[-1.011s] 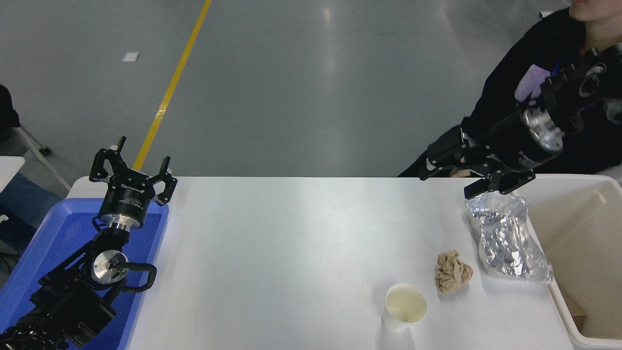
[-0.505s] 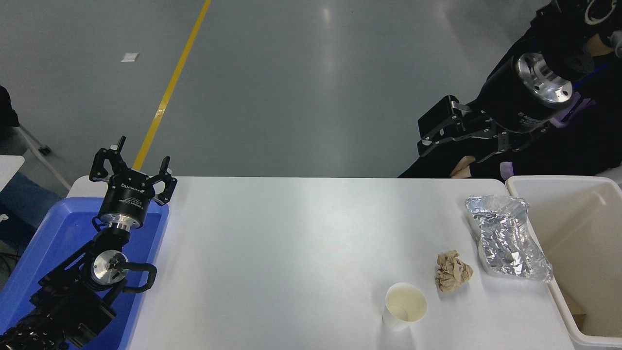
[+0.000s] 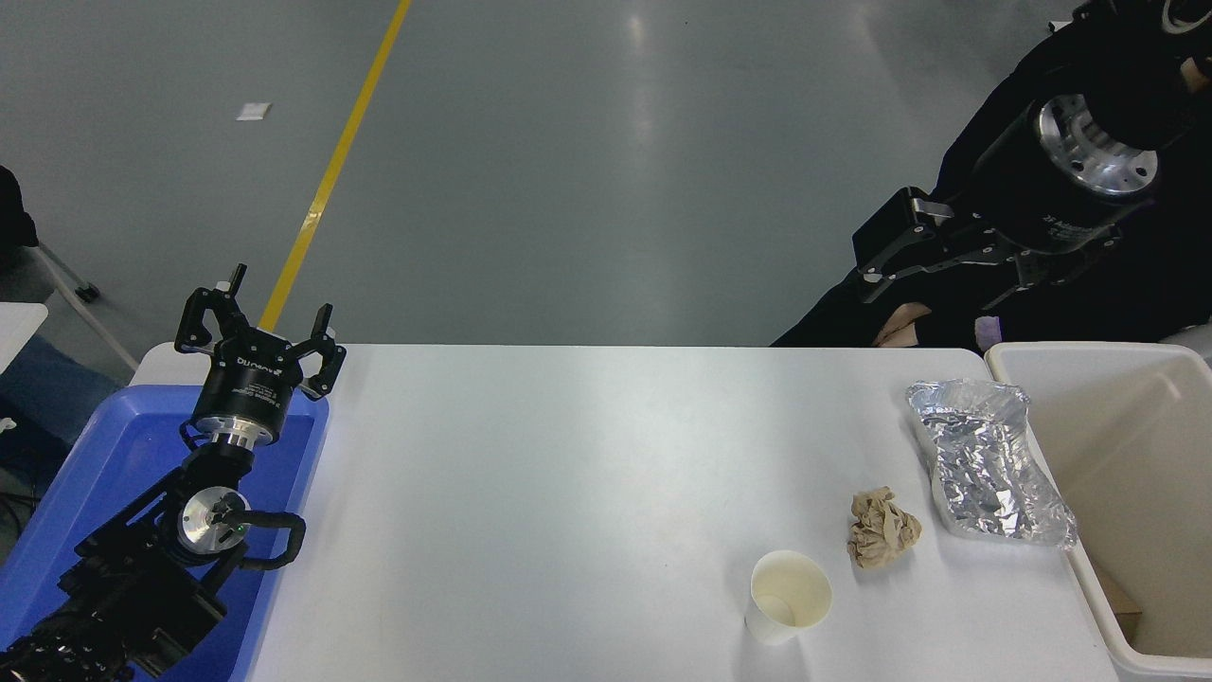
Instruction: Pick up paper cup place in dustbin
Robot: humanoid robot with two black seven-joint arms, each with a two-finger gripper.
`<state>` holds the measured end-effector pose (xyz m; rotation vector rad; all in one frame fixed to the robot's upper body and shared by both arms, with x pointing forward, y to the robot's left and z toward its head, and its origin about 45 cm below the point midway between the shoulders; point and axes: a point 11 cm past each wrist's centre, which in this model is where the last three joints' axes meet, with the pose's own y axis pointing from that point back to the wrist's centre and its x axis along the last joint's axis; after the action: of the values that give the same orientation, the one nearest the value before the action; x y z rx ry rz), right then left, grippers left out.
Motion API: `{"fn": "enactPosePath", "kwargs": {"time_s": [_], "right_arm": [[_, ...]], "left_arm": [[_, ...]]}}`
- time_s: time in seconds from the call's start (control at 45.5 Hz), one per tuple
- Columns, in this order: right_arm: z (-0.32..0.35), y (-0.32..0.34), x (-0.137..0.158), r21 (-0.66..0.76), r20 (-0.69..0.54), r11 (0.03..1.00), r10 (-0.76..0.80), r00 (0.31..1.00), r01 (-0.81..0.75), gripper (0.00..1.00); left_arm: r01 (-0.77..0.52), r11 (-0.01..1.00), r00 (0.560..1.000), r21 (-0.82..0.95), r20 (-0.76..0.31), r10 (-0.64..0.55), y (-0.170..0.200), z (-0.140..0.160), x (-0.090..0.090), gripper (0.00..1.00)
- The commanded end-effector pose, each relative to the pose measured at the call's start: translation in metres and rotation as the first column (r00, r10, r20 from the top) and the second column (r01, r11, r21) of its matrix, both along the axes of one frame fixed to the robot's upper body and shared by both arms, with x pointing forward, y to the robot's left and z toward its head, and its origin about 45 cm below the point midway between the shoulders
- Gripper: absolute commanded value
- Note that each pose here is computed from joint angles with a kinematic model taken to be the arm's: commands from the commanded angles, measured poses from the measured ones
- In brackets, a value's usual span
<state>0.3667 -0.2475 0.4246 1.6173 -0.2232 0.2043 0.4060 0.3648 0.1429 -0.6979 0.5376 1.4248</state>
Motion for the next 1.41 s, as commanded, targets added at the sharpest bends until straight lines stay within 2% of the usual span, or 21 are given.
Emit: {"fn": "enactPosePath", "kwargs": {"time_s": [0.0, 0.11, 0.286, 0.44, 0.835, 0.879, 1.077, 1.385], "right_arm": [[-0.005, -0.003, 0.0, -0.008, -0.012, 1.0, -0.008, 1.0, 0.007, 1.0], [-0.019, -0.006, -0.002, -0.013, -0.05, 1.0, -0.014, 0.999, 0.014, 1.0], [-0.073, -0.006, -0.012, 0.013, -0.188, 1.0, -0.021, 0.982, 0.024, 1.0], [-0.132, 0.017, -0.027, 0.058, -0.327, 0.998, 0.036, 0.944, -0.017, 1.0], [-0.196, 0.022, -0.057, 0.06, -0.481, 0.998, 0.038, 0.876, -0.01, 1.0], [-0.205, 0.024, -0.063, 0.059, -0.506, 0.998, 0.042, 0.861, -0.014, 0.98], [-0.233, 0.021, -0.053, 0.039, -0.354, 0.999, -0.022, 0.935, 0.038, 0.97], [-0.265, 0.026, -0.064, 0.025, -0.315, 0.999, -0.033, 0.949, 0.043, 0.98]], "left_arm": [[0.0, 1.0, 1.0, 0.0, -0.001, 0.0, 0.0, 0.0, 0.0, 0.98], [0.0, 1.0, 1.0, 0.0, 0.001, 0.0, 0.0, 0.0, 0.0, 0.98], [0.001, 1.0, 1.0, 0.0, 0.0, -0.001, 0.0, 0.0, 0.0, 0.98], [0.0, 1.0, 1.0, 0.0, 0.001, 0.0, 0.0, 0.0, 0.0, 0.98], [0.0, 1.0, 1.0, 0.0, 0.001, 0.0, 0.0, 0.0, 0.0, 0.98], [0.001, 1.0, 1.0, 0.0, 0.001, -0.001, 0.0, 0.001, 0.0, 0.98], [0.0, 1.0, 1.0, 0.0, 0.001, 0.0, 0.0, 0.0, 0.0, 0.98], [0.001, 1.0, 1.0, 0.0, 0.001, -0.001, 0.0, 0.001, 0.0, 0.98]]}}
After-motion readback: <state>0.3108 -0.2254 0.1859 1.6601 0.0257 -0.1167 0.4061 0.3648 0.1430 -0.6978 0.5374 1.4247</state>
